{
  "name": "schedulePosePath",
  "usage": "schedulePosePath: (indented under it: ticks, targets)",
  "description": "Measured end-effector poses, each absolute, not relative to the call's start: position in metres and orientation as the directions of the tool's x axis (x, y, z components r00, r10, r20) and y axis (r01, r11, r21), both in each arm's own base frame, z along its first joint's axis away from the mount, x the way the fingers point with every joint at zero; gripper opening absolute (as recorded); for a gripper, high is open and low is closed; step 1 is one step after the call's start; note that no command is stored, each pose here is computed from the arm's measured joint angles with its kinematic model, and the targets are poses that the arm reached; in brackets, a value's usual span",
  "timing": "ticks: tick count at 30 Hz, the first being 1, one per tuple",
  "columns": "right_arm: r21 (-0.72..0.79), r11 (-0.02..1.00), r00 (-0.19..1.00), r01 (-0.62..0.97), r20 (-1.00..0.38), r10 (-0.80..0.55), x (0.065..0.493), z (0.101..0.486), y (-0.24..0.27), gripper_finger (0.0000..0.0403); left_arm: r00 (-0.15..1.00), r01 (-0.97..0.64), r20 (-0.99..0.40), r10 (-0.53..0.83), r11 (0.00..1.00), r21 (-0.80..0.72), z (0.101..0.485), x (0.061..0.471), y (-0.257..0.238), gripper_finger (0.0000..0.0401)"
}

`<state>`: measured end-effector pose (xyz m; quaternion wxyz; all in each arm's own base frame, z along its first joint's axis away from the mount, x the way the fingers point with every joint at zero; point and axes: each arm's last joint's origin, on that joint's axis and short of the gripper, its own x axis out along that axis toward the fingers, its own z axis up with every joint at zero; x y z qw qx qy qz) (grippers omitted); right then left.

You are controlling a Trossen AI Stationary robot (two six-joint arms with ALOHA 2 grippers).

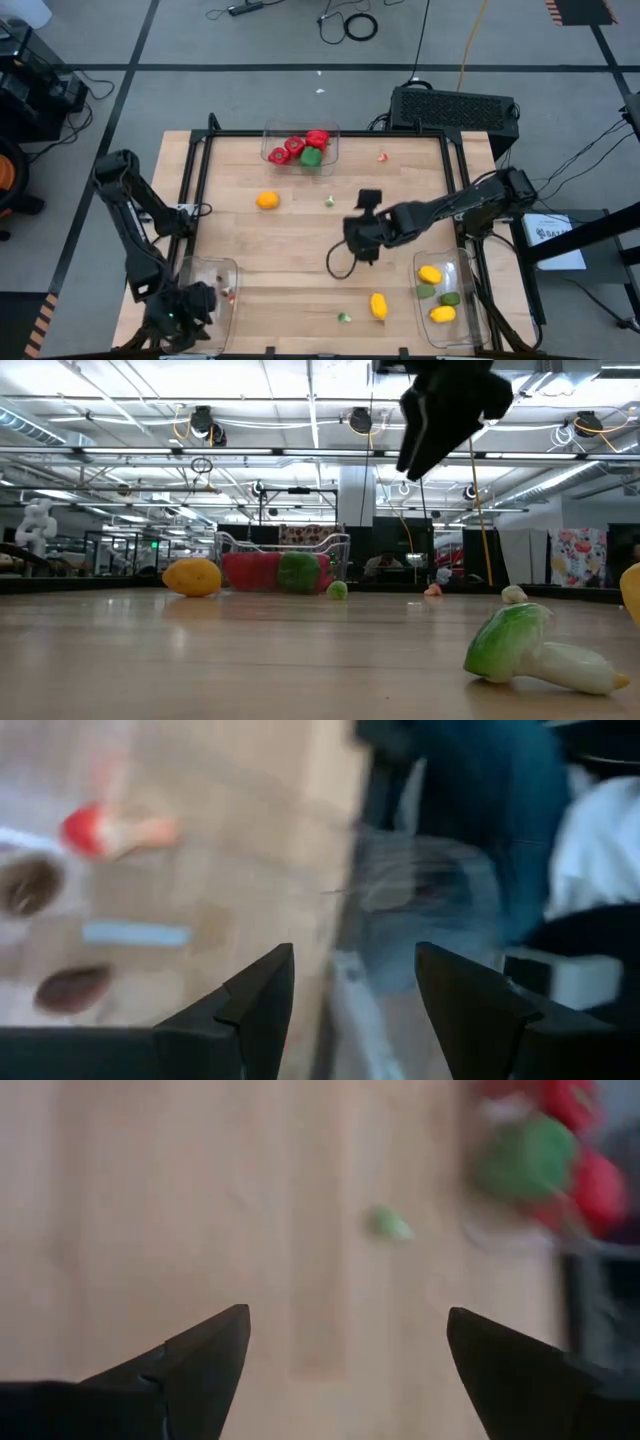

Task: Sort produce into baskets
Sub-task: Put the green mushroom into the bottom left transparent bin

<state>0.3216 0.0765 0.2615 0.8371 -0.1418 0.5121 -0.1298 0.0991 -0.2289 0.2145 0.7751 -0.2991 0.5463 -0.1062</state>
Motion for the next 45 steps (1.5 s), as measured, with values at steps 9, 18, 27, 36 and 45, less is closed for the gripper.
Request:
schedulePosePath:
  ticks: [9, 18, 27, 36, 45]
  targets:
    - [-0.358, 0.911, 0.381, 0.206, -0.828, -0.411, 0.324, 0.264, 0.022, 0.0313, 0.743, 0.131, -0.622, -0.248, 0.965, -0.228, 0.273, 0.112, -0.224, 0.0216]
    - [-0.339, 0.906, 0.155, 0.253, -0.910, -0.384, 0.299, 0.233, -0.022, 0.0313, 0.935, -0.120, -0.299, 0.191, 0.963, 0.241, 0.294, 0.139, -0.204, 0.0216]
    - [-0.216, 0.627, -0.014, 0.749, -0.951, -0.310, 0.270, 0.205, -0.039, 0.0313, 0.886, -0.133, -0.356, 0.297, 0.898, 0.419, 0.294, 0.179, -0.175, 0.0216]
    - [-0.260, 0.446, -0.133, 0.857, -0.946, -0.295, 0.246, 0.172, -0.039, 0.0325, 0.858, -0.096, -0.455, 0.237, 0.945, 0.311, 0.293, 0.201, -0.157, 0.0216]
    - [-0.190, 0.428, -0.066, 0.883, -0.955, -0.289, 0.244, 0.154, -0.044, 0.0339, 0.847, -0.122, -0.455, 0.273, 0.935, 0.333, 0.293, 0.209, -0.147, 0.0216]
